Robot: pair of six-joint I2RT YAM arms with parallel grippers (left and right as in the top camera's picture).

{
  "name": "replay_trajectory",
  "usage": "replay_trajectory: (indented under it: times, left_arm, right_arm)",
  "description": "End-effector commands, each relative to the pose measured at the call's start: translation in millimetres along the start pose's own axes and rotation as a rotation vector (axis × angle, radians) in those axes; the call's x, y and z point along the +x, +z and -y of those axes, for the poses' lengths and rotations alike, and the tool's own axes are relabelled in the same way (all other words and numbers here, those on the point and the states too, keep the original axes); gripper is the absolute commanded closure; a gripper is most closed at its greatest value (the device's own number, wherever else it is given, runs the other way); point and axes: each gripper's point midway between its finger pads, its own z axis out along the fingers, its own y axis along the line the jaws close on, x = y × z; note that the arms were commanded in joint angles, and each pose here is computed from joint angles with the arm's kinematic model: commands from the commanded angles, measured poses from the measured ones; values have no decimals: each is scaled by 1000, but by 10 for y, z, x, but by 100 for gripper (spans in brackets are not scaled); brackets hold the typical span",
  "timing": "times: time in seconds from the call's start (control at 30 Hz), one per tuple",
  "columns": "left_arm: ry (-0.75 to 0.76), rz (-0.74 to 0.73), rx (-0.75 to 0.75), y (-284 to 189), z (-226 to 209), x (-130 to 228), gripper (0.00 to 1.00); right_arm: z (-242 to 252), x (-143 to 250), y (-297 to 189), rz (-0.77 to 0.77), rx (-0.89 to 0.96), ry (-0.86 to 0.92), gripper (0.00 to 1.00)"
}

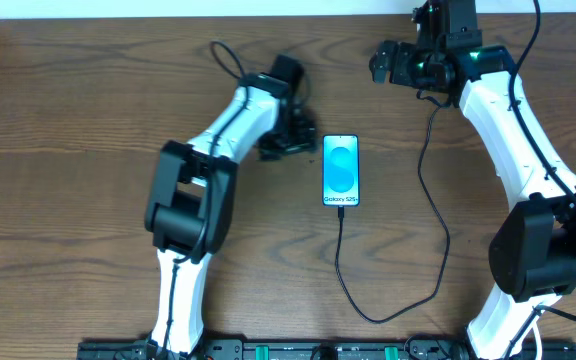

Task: Plug charger to phone and switch on socket
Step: 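Release the phone and raise the left gripper away to the left, then move the right gripper to the white power strip's switch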

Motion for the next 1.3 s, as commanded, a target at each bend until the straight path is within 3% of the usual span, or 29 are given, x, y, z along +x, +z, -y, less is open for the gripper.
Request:
replay_trajectory:
  times: [0.0, 0.27, 0.6, 0.63, 0.93, 1.27]
  left_arm:
    - [-4, 50, -168, -197, -569, -119, 24]
    - [-47, 245, -205, -1394, -788, -63, 24]
    - [-24, 402, -109, -2571, -711, 667, 24]
    - [-24, 408, -106, -2629, -721, 731, 0]
    - [-23, 419, -102, -2797, -770, 967, 0]
    - [-23, 419, -102, -2797, -770, 968, 0]
  right_arm:
    - [11, -80, -127, 38, 26, -23, 1]
    - [7, -76, -126, 37, 25, -24, 1]
    - [5, -76, -126, 37, 25, -24, 1]
    - [5, -76, -126, 37, 25, -25, 1]
    - [6, -77, -126, 37, 26, -25, 1]
    - [21, -269, -543, 15, -50, -224, 1]
